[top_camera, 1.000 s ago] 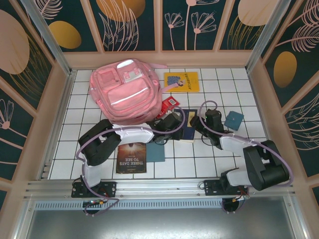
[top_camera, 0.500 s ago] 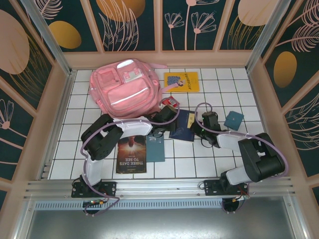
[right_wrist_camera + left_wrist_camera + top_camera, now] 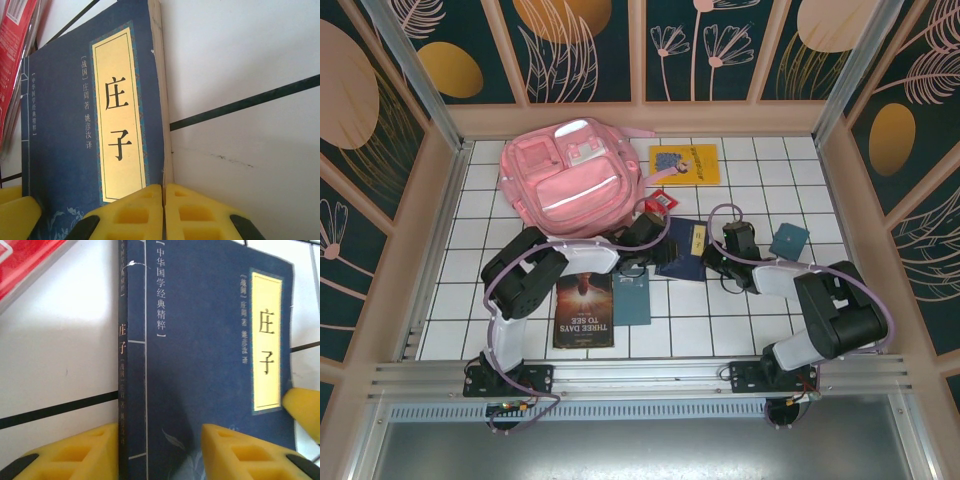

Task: Pack the student bag
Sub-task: Pick up the book at the center of the table.

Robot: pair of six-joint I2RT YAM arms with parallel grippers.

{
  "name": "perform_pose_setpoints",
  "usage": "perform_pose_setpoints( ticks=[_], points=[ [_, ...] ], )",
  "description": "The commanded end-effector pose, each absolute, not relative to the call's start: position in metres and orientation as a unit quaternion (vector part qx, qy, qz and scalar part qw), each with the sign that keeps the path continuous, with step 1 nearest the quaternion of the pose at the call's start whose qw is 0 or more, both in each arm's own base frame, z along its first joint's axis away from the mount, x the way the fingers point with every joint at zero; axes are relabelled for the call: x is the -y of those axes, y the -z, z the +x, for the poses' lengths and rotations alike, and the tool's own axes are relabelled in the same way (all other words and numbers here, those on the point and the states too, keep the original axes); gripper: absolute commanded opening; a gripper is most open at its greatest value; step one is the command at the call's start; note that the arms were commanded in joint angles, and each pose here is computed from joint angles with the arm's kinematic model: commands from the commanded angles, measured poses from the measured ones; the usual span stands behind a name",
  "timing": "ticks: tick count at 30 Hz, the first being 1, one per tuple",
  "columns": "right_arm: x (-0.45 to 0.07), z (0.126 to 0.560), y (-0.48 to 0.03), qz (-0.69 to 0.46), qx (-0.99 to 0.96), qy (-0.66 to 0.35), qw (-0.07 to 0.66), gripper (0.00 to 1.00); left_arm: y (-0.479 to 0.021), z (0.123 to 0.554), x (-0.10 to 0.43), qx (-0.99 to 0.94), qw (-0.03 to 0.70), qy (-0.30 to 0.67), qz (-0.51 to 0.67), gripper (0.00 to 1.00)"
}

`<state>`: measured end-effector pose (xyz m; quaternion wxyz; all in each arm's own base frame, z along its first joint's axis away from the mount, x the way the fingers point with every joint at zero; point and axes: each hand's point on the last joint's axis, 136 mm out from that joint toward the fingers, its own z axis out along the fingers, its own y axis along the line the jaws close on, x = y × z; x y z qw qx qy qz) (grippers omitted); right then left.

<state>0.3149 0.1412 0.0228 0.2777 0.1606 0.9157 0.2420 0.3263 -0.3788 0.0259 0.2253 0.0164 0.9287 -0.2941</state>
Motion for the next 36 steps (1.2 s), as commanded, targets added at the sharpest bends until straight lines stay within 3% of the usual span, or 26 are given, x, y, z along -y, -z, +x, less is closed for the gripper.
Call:
perform_pose_setpoints(
  ticks=[1,5,9,11,15,19,26,36],
  points=[
    [-0.149,0.3,-0.006,0.15,-0.928,-0.244,0.237,0.08,-0.063,0.294,0.427,-0.876,0.179,0.444,0.055,0.45],
    [-0.15,0.299,-0.006,0.15,-0.927,-0.249,0.237,0.07,-0.09,0.289,0.431,-0.844,0.186,0.499,0.063,0.42],
    [-0.152,0.299,-0.009,0.149,-0.925,-0.256,0.239,0.09,-0.095,0.291,0.429,-0.842,0.197,0.498,0.065,0.24],
    [-0.152,0.3,-0.015,0.149,-0.921,-0.263,0.245,0.16,-0.094,0.291,0.428,-0.844,0.199,0.494,0.063,0.16],
    [-0.154,0.302,-0.039,0.144,-0.903,-0.304,0.269,0.4,-0.102,0.293,0.424,-0.839,0.209,0.5,0.061,0.0],
    [-0.159,0.299,-0.07,0.132,-0.869,-0.376,0.292,0.52,-0.12,0.292,0.418,-0.823,0.225,0.518,0.064,0.0],
    [-0.176,0.29,-0.114,0.095,-0.808,-0.499,0.298,0.59,-0.155,0.287,0.416,-0.792,0.238,0.557,0.077,0.0],
    [-0.177,0.284,-0.148,0.07,-0.773,-0.544,0.319,0.71,-0.189,0.283,0.402,-0.753,0.237,0.61,0.071,0.0]
  ],
)
